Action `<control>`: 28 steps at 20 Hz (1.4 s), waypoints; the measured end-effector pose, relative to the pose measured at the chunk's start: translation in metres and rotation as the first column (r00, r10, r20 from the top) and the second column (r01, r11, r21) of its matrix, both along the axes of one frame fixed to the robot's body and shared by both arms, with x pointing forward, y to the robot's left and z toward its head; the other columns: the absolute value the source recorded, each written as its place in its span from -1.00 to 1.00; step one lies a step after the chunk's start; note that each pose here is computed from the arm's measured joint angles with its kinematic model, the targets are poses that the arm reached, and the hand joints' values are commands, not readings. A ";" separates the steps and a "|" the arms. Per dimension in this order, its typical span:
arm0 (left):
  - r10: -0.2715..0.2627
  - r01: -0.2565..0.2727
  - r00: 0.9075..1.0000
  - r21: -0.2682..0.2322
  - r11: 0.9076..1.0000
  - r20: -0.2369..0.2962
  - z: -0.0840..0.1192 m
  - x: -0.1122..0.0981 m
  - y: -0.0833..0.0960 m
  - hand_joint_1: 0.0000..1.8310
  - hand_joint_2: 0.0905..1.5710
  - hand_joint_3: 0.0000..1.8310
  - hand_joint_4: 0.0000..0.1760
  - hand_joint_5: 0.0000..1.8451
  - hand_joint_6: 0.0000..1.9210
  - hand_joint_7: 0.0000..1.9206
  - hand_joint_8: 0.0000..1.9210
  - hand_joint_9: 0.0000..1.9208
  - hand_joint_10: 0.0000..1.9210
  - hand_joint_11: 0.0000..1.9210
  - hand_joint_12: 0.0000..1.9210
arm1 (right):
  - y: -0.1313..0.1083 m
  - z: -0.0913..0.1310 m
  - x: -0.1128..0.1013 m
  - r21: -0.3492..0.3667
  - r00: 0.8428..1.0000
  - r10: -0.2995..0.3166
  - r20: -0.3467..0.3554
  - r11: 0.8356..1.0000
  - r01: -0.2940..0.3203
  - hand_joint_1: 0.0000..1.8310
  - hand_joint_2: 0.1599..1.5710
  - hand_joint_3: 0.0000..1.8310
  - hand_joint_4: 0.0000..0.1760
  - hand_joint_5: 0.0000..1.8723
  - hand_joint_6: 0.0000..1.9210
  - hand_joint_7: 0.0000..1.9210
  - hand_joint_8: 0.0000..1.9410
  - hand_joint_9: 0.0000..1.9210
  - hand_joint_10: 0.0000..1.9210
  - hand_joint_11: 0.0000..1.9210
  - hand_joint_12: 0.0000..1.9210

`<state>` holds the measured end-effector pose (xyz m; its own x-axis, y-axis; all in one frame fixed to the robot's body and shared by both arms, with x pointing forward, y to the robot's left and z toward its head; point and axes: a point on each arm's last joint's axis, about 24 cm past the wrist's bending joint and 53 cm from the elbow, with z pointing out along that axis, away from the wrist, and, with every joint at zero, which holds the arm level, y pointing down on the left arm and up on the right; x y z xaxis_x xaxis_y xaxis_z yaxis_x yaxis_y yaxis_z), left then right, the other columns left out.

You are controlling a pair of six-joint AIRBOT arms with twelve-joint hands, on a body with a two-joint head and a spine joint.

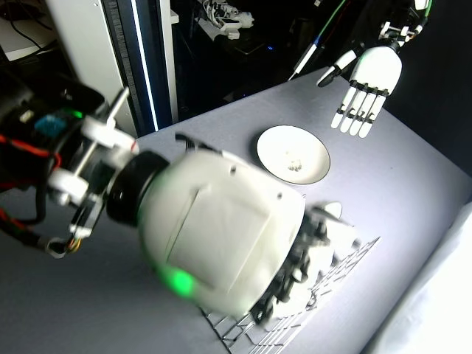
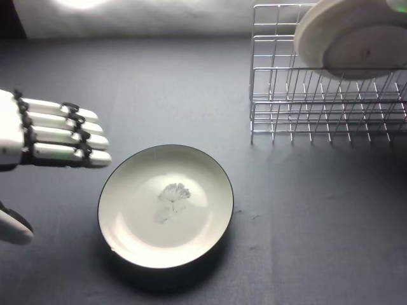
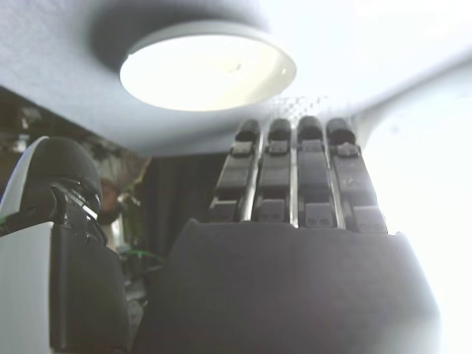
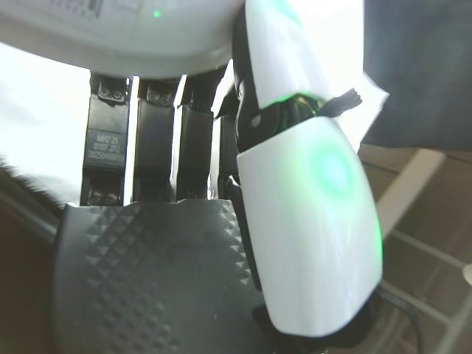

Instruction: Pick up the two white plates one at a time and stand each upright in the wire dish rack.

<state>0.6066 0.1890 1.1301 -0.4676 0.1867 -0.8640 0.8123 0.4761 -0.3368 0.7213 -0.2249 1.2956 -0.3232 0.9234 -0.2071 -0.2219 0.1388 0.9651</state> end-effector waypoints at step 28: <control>-0.086 0.085 0.996 0.068 0.994 0.022 -0.042 0.000 -0.026 -1.00 0.38 -0.99 -1.00 -1.00 -1.00 -1.00 -1.00 -1.00 -1.00 -1.00 -1.00 | 0.023 -0.017 -0.001 -0.122 0.997 0.053 0.053 0.991 -0.046 0.12 0.35 -1.00 -1.00 -0.91 -0.99 -0.96 -0.99 -0.98 -1.00 -1.00 -0.79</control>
